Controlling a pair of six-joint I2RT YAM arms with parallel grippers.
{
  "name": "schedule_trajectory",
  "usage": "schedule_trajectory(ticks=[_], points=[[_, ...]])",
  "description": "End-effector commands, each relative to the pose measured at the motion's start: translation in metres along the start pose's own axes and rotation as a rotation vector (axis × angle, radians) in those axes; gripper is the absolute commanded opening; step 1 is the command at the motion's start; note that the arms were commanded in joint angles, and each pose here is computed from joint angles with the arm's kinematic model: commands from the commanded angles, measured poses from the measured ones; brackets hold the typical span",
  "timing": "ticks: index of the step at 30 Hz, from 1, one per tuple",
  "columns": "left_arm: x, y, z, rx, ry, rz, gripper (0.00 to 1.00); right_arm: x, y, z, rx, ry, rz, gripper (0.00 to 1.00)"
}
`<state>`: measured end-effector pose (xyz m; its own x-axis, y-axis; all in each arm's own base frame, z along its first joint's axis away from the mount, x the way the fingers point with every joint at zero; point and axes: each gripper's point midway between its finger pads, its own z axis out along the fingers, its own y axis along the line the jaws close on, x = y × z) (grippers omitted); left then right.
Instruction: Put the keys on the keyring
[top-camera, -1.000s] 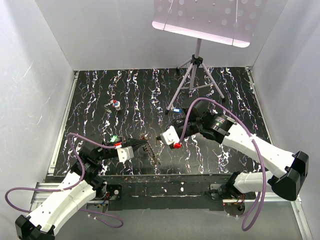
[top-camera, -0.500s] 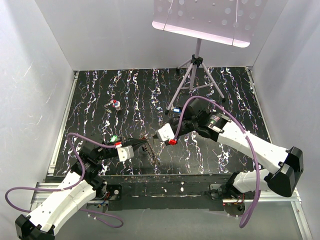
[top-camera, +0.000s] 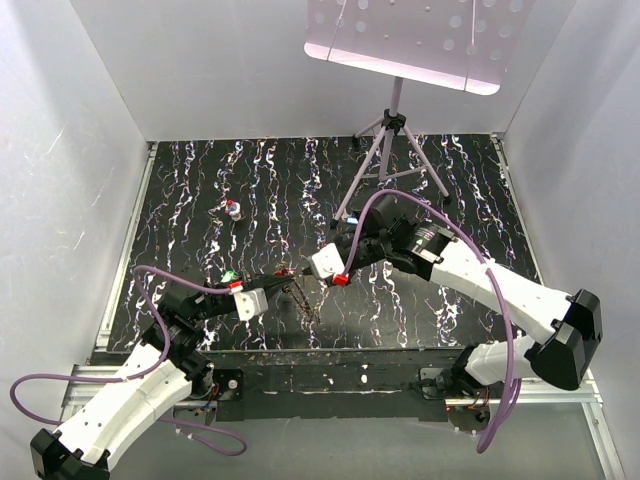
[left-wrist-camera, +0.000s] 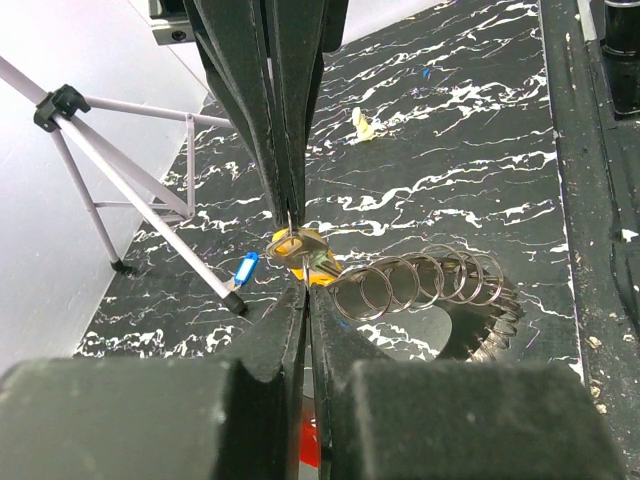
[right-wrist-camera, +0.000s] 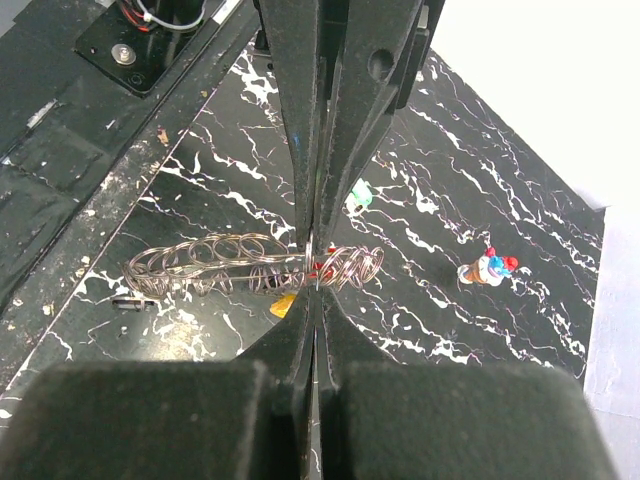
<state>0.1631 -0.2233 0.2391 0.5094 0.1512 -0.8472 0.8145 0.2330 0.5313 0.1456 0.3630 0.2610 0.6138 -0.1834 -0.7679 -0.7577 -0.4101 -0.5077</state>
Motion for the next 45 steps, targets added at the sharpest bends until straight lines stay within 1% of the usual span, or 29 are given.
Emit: schedule_trajectory(ticks=[1, 21, 35, 45], points=[[-0.0175, 0.0127, 0.0000, -0.044, -0.048, 0.046, 0.00, -0.0226, -0.0165, -0.0008, 0.028, -0.048, -0.053, 0.01], [-0.0180, 0.0146, -0.0009, -0.055, -0.045, 0.044, 0.00, -0.0255, -0.0144, 0.0017, 0.018, -0.053, -0.046, 0.01], [-0.0188, 0.0116, -0.0001, -0.037, -0.053, 0.040, 0.00, -0.0217, -0.0161, 0.0028, 0.028, -0.035, -0.045, 0.01], [-0.0208, 0.0095, 0.0001, -0.027, -0.062, 0.039, 0.00, -0.0224, -0.0120, 0.0057, 0.003, -0.048, -0.035, 0.01]])
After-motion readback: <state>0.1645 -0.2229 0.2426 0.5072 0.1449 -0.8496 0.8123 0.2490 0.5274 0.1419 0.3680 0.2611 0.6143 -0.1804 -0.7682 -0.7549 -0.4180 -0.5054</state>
